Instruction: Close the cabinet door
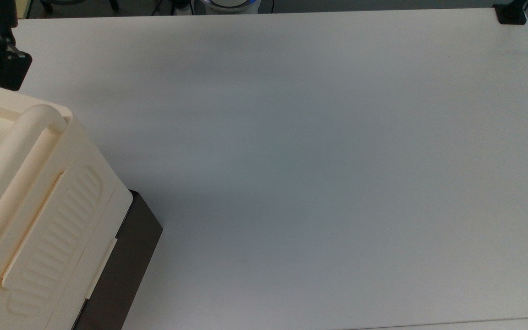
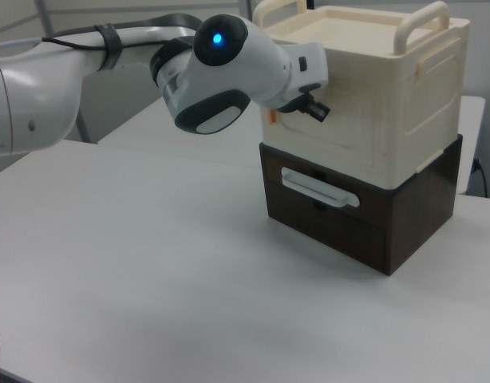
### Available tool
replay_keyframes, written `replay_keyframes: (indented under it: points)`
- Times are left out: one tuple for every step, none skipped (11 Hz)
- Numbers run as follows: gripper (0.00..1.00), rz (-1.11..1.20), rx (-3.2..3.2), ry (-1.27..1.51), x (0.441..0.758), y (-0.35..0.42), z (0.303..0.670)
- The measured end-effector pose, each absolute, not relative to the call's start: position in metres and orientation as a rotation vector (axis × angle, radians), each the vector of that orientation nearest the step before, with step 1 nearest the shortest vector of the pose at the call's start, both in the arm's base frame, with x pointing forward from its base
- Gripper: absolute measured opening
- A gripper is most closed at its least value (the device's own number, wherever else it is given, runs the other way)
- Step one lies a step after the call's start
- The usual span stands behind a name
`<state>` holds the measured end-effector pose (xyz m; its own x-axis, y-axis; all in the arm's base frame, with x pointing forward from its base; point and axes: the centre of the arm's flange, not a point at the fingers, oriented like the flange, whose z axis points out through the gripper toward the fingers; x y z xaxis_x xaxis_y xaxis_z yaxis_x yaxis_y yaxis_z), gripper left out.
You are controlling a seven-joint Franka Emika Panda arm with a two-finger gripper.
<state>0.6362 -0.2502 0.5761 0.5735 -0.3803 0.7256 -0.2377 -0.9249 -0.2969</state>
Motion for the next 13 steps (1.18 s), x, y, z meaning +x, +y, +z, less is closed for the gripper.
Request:
replay_keyframes:
  points:
    - [0.01,-1.287,-2.633,0.528,0.638,-0.249,0.575]
    - [0.01,-1.288,-2.633,0.528,0.638,-0.249,0.575]
    - [0.01,-1.288,-2.633,0.528,0.638,-0.249,0.575]
    - [0.01,-1.288,-2.633,0.528,0.638,-0.249,0.575]
    - [0.03,-1.289,-2.633,0.527,0.638,-0.249,0.576]
    - [0.05,-1.286,-2.637,0.523,0.638,-0.249,0.576]
    - [0.06,-1.267,-2.653,0.503,0.637,-0.248,0.576]
    - [0.09,-1.206,-2.689,0.451,0.635,-0.245,0.576]
    - [0.09,-1.100,-2.748,0.376,0.629,-0.244,0.578]
    - [0.10,-0.963,-2.814,0.298,0.616,-0.247,0.582]
    - [0.12,-0.867,-2.853,0.247,0.605,-0.249,0.585]
    - [0.16,-0.731,-2.894,0.168,0.589,-0.249,0.592]
    - [0.18,-0.613,-2.913,0.095,0.574,-0.244,0.599]
